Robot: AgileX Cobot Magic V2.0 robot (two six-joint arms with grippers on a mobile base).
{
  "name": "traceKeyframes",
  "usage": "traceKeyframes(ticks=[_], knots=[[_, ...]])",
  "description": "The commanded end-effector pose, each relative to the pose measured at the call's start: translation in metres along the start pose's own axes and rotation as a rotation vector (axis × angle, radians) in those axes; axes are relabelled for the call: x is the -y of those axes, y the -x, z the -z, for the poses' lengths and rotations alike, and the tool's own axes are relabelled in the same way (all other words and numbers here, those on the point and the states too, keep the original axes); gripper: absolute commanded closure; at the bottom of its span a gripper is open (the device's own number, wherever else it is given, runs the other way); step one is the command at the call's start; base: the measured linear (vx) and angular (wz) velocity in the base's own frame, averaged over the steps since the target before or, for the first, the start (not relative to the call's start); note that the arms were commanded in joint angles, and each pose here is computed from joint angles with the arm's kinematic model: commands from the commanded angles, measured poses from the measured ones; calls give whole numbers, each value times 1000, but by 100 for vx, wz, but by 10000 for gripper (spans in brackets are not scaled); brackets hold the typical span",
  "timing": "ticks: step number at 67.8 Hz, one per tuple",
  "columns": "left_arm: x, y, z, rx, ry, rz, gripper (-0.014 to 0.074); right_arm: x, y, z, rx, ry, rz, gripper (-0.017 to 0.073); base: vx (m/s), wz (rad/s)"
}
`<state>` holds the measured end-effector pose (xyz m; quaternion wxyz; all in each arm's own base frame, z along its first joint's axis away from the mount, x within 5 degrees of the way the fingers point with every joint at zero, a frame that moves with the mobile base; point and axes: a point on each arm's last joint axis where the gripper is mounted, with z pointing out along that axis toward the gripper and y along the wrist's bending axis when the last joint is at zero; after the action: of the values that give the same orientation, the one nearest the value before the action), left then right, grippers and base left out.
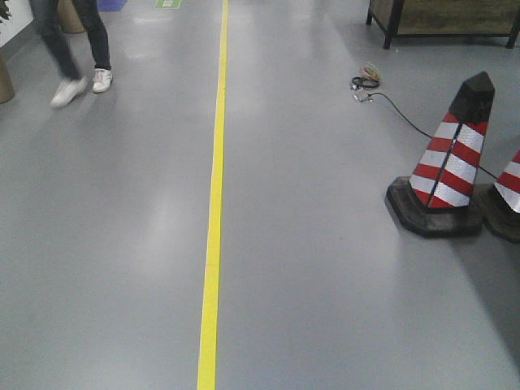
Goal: Move and align brake pads A on conveyor
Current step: 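Drive forward along the yellow floor line holding both pads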
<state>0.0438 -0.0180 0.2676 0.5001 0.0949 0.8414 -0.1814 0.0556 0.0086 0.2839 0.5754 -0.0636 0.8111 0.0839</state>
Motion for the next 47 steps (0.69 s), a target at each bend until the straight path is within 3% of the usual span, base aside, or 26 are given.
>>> traceKeyframes(ticks=[1, 47], knots=[[5, 15, 5, 106, -39, 3, 599, -2, 17, 4, 118, 16, 19, 564, 65, 0], [5, 15, 5, 106, -39, 3, 599, -2, 17, 4, 119, 16, 19, 564, 60, -1]])
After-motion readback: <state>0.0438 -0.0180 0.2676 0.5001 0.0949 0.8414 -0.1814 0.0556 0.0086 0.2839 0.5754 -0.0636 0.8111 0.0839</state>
